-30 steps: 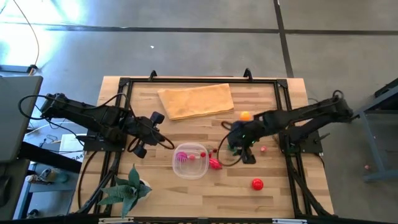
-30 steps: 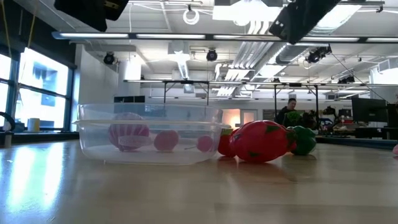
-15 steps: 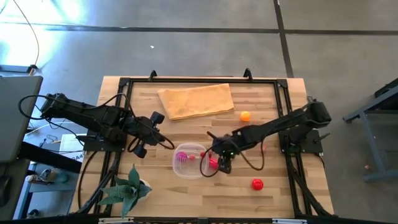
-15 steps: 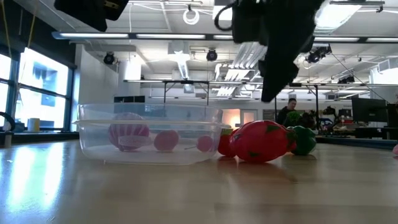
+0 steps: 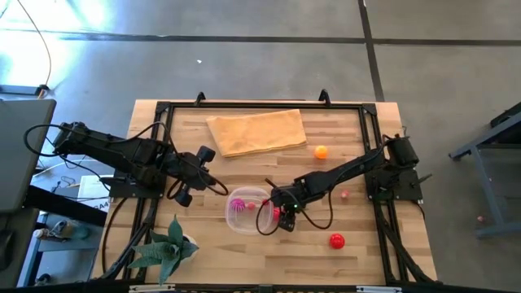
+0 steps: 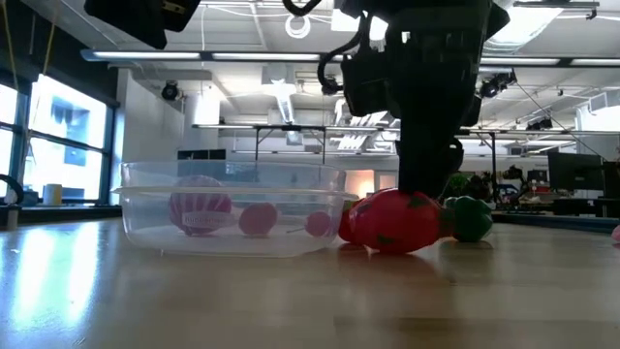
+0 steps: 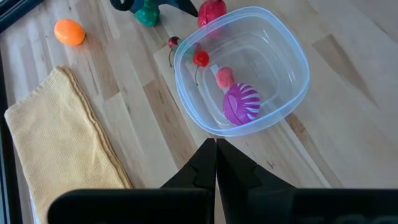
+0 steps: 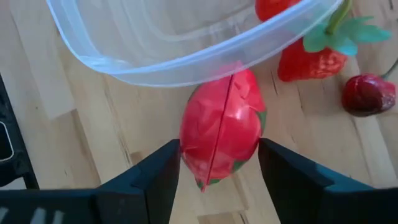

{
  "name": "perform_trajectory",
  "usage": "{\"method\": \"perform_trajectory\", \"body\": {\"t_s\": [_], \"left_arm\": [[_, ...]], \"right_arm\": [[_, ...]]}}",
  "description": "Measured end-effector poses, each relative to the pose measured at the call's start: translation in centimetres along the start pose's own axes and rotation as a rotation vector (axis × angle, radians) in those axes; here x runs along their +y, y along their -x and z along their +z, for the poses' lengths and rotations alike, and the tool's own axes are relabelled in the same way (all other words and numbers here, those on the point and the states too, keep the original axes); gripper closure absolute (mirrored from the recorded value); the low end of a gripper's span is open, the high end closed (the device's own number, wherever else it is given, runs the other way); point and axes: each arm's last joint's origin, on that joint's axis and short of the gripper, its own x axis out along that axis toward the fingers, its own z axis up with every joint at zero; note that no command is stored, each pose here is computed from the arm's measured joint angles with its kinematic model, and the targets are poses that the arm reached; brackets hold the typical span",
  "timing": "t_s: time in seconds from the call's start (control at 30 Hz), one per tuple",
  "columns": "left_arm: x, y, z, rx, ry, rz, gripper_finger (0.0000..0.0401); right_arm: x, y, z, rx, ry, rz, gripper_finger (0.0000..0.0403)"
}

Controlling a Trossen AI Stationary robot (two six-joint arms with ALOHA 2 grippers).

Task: Pick and placing Produce into tupperware
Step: Put the pink dragon fruit into the transparent bin

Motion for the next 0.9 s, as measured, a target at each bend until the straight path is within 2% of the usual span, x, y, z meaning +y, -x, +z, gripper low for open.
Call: {"method": "perform_trajectory", "body": {"t_s": [0.4, 0.6, 0.9], "left_arm": [[0.0, 0.0, 0.0, 0.0, 0.0, 0.0, 0.0398], [0.0, 0.0, 0.0, 0.0, 0.0, 0.0, 0.0398], [0.0, 0.0, 0.0, 0.0, 0.0, 0.0, 0.0398]], "right_arm": [[0.2, 0.0, 0.4, -0.031, 0.01, 0.027, 0.0149], [0.1, 0.0, 0.3, -0.033, 0.013, 0.018, 0.0141], [-0.7, -3.0, 0.4, 0.022, 0.007, -0.002, 0.0141]]}}
